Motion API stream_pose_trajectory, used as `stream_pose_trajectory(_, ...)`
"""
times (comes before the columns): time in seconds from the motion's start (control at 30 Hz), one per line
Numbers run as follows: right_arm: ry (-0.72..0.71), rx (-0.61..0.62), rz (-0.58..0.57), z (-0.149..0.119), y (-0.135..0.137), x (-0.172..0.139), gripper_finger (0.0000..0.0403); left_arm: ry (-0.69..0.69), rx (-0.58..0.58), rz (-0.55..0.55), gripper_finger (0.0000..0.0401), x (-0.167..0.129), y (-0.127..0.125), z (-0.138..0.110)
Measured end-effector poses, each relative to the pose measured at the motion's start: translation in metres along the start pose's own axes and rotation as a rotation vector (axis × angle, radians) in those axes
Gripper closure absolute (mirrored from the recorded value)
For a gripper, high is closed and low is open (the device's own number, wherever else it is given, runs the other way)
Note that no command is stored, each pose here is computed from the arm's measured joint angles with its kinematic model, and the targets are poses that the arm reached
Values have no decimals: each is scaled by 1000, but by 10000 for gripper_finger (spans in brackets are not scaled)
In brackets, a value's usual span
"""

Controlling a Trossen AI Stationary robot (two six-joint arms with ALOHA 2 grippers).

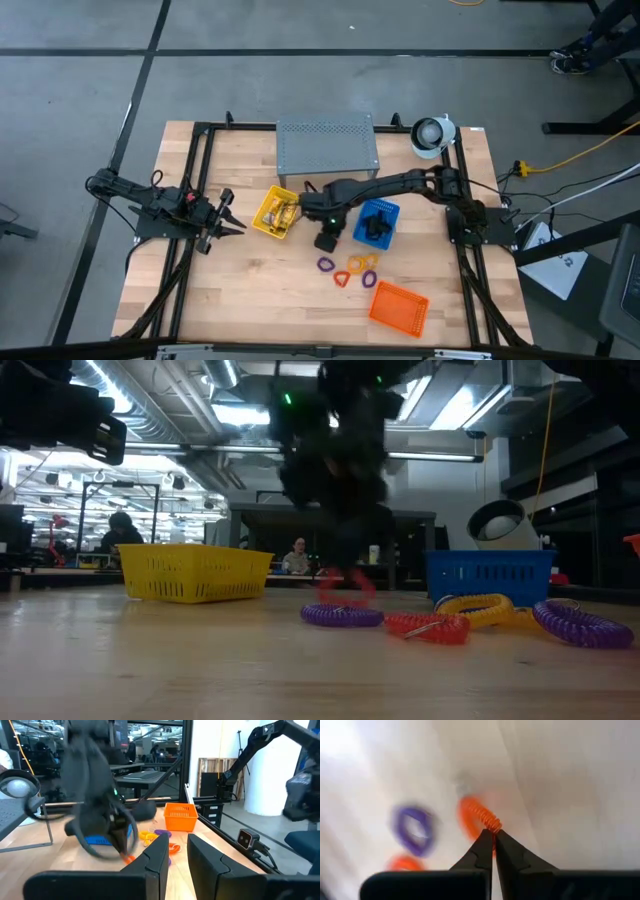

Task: Pick & Place Office Desk Supplies
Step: Put the orange spring keychain into the orange bin

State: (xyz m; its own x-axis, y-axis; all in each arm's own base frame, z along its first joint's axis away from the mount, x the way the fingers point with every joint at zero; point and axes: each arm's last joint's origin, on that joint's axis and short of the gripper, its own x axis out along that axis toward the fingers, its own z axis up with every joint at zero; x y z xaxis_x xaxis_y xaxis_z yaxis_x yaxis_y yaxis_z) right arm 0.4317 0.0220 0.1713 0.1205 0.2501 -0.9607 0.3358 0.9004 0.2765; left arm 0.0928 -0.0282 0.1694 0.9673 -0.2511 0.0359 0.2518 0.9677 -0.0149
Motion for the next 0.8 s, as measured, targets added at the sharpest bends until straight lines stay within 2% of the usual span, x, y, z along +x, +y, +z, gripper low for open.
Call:
stream_pose_trajectory(0.2, -128, -77, 175, 19, 33, -51, 400, 0, 0, 0, 333, 0, 0, 0)
stream_pose_trajectory(0.33, -147, -164, 266, 12, 66, -75, 401, 0, 0, 1, 336, 0, 0, 0)
stream_pose_trajectory(0.47, -16, -244, 248, -15, 91, -78, 401, 0, 0, 1, 338, 0, 0, 0)
stream_pose_trajectory(0.63, 245, -302, 161, -62, 114, -69, 401, 0, 0, 1, 338, 0, 0, 0)
stream_pose_trajectory(0.8, 376, -345, 151, -103, 149, -61, 401, 0, 0, 0, 336, 0, 0, 0)
